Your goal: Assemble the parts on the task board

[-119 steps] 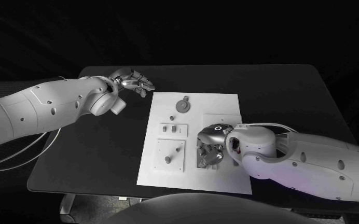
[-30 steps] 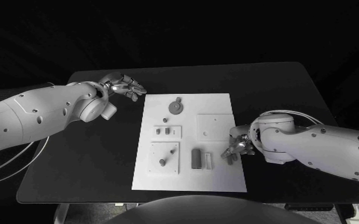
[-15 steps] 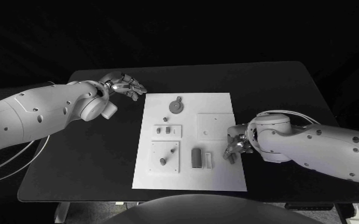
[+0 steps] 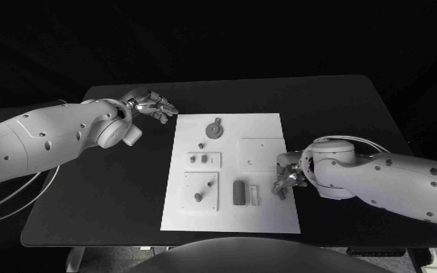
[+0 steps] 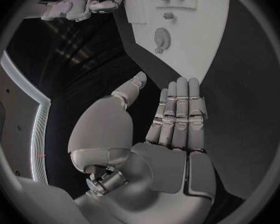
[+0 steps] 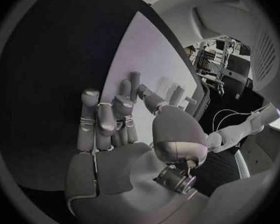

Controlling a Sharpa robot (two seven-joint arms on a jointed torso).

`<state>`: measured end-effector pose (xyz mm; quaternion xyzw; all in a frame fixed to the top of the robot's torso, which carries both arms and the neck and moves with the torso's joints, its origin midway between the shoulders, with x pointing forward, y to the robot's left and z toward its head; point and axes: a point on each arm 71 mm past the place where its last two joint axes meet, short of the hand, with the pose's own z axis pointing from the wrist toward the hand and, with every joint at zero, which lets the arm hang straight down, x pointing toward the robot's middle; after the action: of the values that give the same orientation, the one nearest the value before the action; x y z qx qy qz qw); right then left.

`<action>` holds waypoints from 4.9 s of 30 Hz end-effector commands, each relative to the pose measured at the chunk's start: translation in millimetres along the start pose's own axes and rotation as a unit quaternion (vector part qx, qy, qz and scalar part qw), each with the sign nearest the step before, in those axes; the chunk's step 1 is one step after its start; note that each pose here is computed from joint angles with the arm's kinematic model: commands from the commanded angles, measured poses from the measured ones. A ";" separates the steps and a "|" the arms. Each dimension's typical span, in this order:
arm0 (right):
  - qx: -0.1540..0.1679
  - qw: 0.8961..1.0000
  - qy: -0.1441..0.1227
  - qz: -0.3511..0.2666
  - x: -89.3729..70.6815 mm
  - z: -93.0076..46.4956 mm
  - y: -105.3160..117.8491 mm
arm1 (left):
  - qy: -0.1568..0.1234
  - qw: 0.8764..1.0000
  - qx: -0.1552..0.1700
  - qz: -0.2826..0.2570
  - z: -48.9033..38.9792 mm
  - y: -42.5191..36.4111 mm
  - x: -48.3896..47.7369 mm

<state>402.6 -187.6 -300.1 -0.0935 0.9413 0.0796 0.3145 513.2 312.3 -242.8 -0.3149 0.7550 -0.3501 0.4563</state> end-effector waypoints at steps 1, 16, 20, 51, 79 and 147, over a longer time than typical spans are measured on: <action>-0.006 0.999 0.004 0.044 7.6 1.6 -1.3 | 0.008 1.000 0.002 0.002 0.1 -1.3 1.7; -0.044 0.981 0.050 0.182 10.7 -7.2 5.3 | 0.010 1.000 -0.001 0.004 0.1 -0.8 1.9; -0.049 0.976 0.054 0.205 10.9 -7.6 7.5 | 0.012 1.000 -0.002 0.005 0.0 -0.6 2.0; -0.058 0.974 0.070 0.206 5.2 7.9 27.9 | 0.016 1.000 -0.004 0.007 -0.3 0.0 2.2; -0.063 0.975 0.089 0.192 12.2 11.2 34.1 | 0.018 1.000 -0.004 0.008 -0.3 0.0 2.7; -0.103 0.993 0.036 0.040 20.1 -6.1 35.6 | 0.020 1.000 -0.008 0.009 -1.4 1.9 1.5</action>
<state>377.3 -158.1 -302.7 -0.0699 0.9414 0.1898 0.2700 511.2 315.0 -245.0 -0.3095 0.7672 -0.3410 0.4464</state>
